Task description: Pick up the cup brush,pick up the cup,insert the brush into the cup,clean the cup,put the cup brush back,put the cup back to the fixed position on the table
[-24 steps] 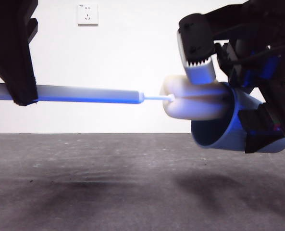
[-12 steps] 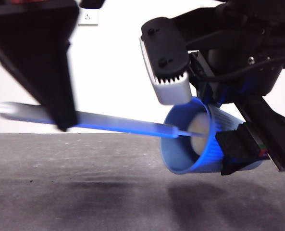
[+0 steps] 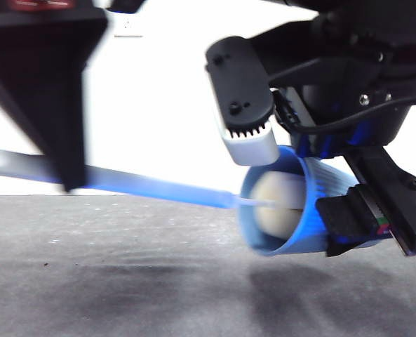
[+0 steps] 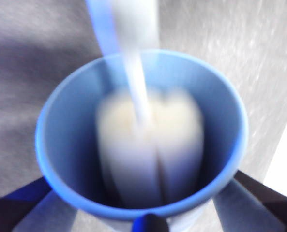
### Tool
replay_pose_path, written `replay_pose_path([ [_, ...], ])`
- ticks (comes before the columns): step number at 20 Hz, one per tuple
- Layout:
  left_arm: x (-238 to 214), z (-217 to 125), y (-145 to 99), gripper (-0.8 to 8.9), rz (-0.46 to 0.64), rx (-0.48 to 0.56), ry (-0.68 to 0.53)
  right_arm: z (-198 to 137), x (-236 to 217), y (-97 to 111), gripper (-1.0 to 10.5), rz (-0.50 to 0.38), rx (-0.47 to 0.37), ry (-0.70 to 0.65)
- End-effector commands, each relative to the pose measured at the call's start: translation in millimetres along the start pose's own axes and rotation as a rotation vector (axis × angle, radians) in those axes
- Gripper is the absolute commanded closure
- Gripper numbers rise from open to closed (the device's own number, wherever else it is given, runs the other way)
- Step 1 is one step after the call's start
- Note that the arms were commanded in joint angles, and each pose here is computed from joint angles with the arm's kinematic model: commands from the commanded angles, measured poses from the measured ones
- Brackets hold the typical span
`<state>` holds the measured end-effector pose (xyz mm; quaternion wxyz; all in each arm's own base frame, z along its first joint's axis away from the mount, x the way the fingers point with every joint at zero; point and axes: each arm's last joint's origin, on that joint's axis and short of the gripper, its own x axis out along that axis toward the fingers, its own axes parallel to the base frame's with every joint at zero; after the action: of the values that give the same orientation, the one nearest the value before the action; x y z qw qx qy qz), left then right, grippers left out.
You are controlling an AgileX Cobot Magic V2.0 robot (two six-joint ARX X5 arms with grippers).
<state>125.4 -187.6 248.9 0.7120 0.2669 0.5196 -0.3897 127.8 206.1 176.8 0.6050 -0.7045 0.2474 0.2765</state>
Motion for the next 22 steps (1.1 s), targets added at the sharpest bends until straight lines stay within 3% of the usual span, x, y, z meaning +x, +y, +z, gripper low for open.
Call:
replay_pose_path([
  [1,-9,-8,0,8.22,0.025,0.003,0.02,-5,5,-5,9.6,0.0,0.052,0.037],
  [7,-16,-15,0,8.22,0.018,0.019,0.025,-5,7,-8,9.6,-0.025,0.074,0.036],
  [15,-7,7,-3,8.22,-0.092,0.035,-0.123,-1,4,-6,9.6,-0.01,0.06,0.001],
  [22,15,22,-4,8.22,-0.116,0.011,-0.124,11,-8,2,9.6,-0.027,0.022,-0.07],
])
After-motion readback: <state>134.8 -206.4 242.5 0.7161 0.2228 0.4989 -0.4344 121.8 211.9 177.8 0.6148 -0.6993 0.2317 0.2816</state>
